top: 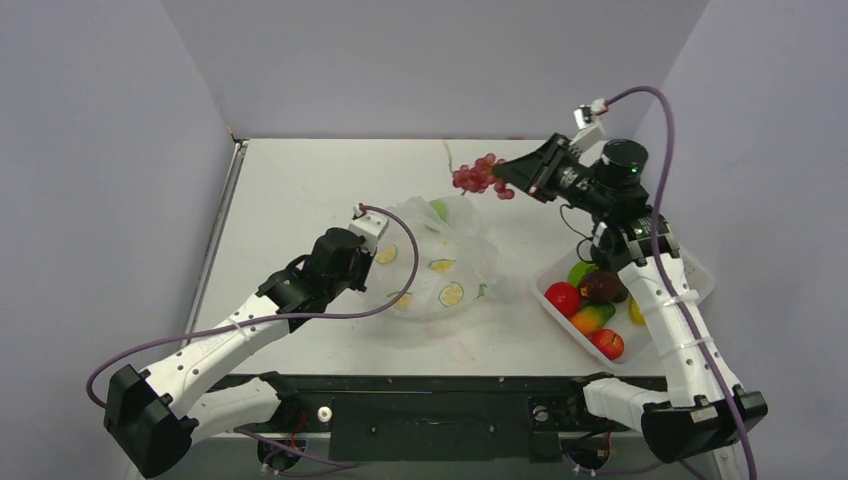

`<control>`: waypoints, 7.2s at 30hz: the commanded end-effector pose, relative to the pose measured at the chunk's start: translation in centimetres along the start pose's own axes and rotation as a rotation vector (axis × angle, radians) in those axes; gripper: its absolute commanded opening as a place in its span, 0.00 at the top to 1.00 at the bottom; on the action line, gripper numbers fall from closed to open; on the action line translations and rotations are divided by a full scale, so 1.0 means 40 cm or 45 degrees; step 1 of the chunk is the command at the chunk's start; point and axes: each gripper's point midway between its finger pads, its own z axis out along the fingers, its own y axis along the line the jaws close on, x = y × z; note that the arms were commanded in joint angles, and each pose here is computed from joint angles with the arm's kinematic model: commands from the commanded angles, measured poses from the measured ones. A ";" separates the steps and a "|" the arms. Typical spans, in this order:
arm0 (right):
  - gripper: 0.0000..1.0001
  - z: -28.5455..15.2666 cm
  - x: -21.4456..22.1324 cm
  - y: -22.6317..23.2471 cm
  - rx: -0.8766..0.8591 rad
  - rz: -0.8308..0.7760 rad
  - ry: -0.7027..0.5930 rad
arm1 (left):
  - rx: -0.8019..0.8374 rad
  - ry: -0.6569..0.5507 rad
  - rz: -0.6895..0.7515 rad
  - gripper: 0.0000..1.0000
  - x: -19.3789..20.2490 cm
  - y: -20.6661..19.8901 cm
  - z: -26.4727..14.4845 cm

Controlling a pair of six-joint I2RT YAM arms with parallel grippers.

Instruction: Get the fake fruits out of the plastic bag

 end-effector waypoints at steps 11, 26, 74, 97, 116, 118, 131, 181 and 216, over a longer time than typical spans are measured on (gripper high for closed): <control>1.00 -0.364 -0.070 -0.641 0.951 0.712 -0.680 | 0.032 -0.124 -0.055 1.00 -0.080 -0.003 -0.022; 1.00 -0.825 -0.033 -0.772 2.072 0.676 -1.282 | 0.059 -0.130 -0.060 1.00 -0.084 -0.012 -0.025; 0.35 -0.519 -0.139 -0.616 1.706 0.095 -0.999 | 0.052 -0.127 -0.073 1.00 -0.082 -0.007 -0.022; 0.32 -0.012 0.044 -0.235 0.666 -0.484 -0.293 | 0.053 -0.141 -0.077 1.00 -0.087 -0.005 -0.029; 0.43 0.216 0.442 -0.148 0.323 -0.522 0.223 | 0.066 -0.134 -0.081 1.00 -0.085 -0.007 -0.022; 0.44 0.218 0.462 -0.145 0.313 -0.557 0.206 | 0.071 -0.133 -0.082 1.00 -0.086 -0.008 -0.021; 0.57 0.284 0.600 -0.331 0.496 -0.688 0.224 | 0.131 -0.198 -0.109 1.00 -0.107 -0.017 -0.042; 0.31 0.294 0.526 -0.493 0.673 -0.397 -0.064 | 0.658 0.097 -0.514 1.00 0.149 -0.350 -0.210; 0.14 0.524 0.453 -0.443 0.231 0.137 -0.258 | 0.475 0.019 -0.427 1.00 0.065 -0.296 -0.143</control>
